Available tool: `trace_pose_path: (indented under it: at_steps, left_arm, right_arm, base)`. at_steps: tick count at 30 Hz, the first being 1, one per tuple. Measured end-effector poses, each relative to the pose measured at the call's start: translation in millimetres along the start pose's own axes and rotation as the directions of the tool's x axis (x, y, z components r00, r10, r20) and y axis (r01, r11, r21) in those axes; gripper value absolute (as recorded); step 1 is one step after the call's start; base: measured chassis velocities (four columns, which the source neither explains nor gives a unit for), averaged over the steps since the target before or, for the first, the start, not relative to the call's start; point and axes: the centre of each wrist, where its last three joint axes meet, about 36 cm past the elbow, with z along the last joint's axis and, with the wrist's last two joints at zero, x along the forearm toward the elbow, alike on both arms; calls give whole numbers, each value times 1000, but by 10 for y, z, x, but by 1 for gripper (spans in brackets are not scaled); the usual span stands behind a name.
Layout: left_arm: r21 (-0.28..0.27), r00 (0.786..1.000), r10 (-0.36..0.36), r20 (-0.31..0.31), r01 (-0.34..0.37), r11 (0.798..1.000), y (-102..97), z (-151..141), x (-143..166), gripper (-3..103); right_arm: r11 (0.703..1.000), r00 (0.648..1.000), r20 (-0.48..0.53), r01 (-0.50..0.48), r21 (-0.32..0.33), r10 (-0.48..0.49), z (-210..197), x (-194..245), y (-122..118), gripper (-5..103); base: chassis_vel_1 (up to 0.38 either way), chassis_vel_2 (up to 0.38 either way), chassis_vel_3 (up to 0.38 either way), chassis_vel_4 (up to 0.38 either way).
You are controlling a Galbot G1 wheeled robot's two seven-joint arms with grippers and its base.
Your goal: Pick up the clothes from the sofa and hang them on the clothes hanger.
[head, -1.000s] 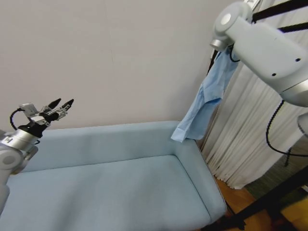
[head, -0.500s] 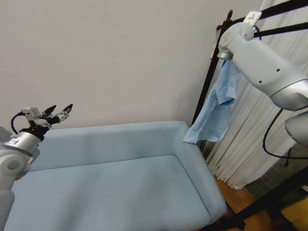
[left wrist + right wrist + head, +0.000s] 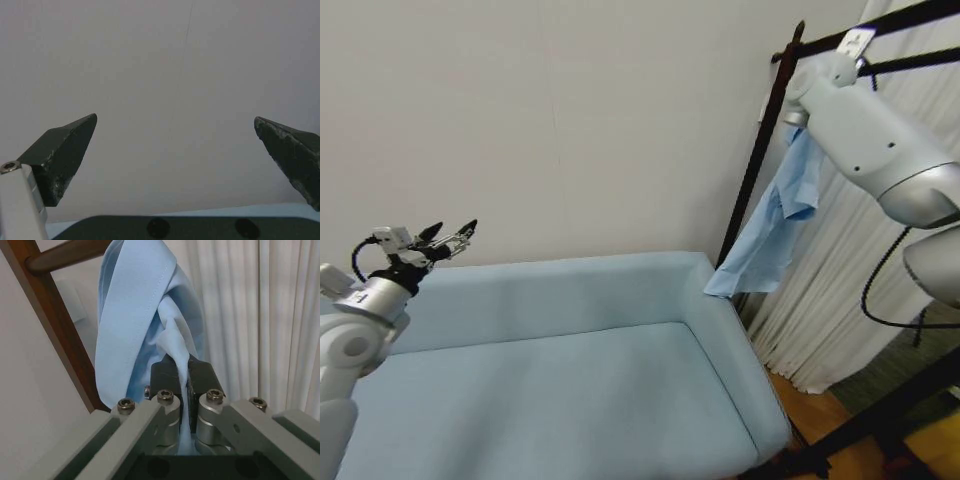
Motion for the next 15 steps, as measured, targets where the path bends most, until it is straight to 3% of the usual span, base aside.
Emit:
trace_pose_path:
  at_steps: [15]
  left_arm:
    - [-1, 1000, 9, 5, -9, 1000, -9, -29, 11, 100]
  right_arm:
    - [1000, 1000, -16, 27, 13, -27, 195, 82, 44, 2]
  base:
    - [0, 0, 0, 0]
